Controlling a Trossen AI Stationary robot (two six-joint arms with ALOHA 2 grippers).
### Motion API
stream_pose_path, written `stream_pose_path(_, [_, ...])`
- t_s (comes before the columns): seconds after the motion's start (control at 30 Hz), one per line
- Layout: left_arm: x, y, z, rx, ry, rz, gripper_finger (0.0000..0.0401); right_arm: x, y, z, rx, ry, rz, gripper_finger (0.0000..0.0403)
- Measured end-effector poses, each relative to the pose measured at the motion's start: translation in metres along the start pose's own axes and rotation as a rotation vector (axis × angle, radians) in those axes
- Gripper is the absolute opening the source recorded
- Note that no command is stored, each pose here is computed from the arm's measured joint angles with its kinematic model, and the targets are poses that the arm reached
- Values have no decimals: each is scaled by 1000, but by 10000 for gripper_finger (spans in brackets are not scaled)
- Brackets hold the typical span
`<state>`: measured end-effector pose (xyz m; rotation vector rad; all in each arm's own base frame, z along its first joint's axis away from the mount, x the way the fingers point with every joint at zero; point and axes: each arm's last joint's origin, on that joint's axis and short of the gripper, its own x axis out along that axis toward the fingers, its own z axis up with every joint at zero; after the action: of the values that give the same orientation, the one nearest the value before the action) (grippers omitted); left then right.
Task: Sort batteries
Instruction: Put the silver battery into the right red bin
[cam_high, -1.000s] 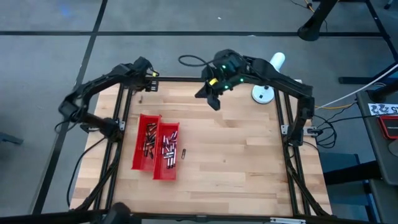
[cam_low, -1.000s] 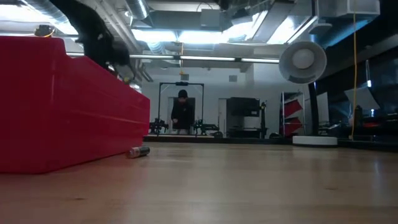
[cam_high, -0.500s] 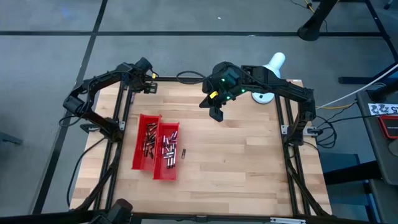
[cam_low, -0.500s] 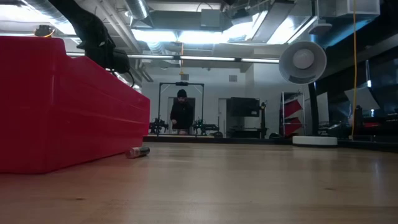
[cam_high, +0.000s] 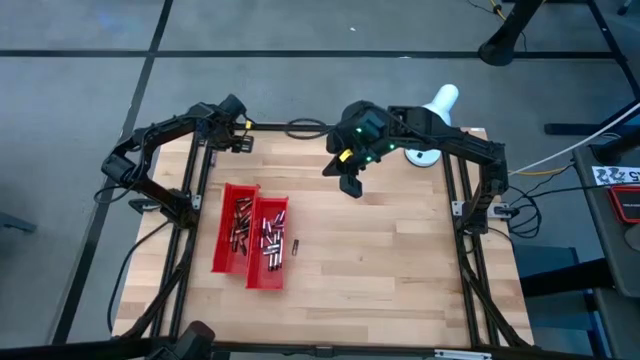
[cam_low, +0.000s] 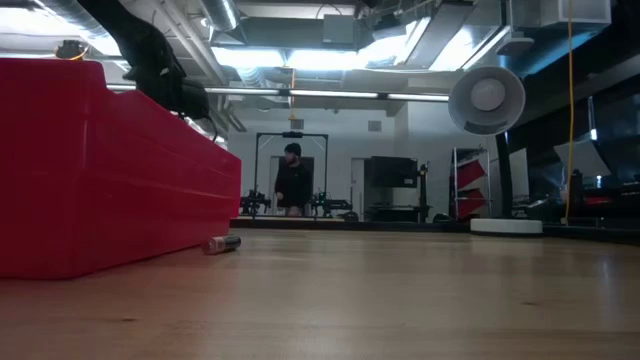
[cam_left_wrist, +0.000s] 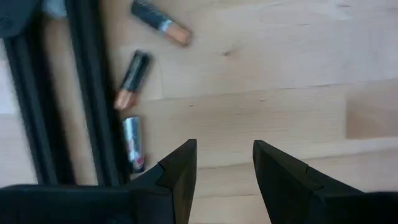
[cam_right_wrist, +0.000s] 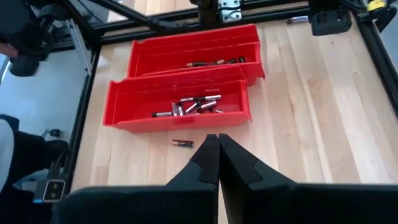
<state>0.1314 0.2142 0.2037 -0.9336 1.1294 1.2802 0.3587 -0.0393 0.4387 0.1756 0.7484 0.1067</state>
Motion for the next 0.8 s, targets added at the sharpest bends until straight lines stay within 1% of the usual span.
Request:
stream_pose_path(0.03, [0, -2, 1, 35, -1, -34, 147, 0, 0, -1, -6, 5, 1, 3])
stream_pose_path(0.13, [-5, -11, 1, 289, 18, -180, 147, 1, 4, -4, -21, 36, 8, 3])
stream_pose_path(0.17, [-9, -15, 0, 379, 21, -202, 147, 1, 4, -5, -31, 50, 9, 3])
stream_pose_path(0.2, [-13, -18, -2, 455, 21, -200, 147, 1, 4, -6, -40, 64, 9, 3])
stream_pose_path(0.37, [-36, -34, -5, 703, -27, -49, 147, -1, -1, -10, -87, 100, 36, 3])
stream_pose_path(0.43, [-44, -41, -6, 791, -49, -36, 147, -3, -6, -10, -94, 97, 45, 3])
stream_pose_path(0.53, [-50, -48, -7, 853, -74, -42, 147, -5, -12, -12, -90, 114, 56, 3])
stream_pose_path(0.6, [-52, -51, -10, 863, -72, -41, 147, -5, -13, -15, -92, 145, 56, 3])
stream_pose_path(0.63, [-52, -52, -12, 873, -56, -39, 147, -6, -13, -17, -93, 165, 60, 3])
stream_pose_path(0.7, [-51, -53, -20, 934, 15, -16, 148, -6, -11, -21, -105, 200, 67, 3])
stream_pose_path(0.8, [-43, -55, -31, 1082, 157, 93, 164, -7, -11, -23, -125, 227, 73, 3])
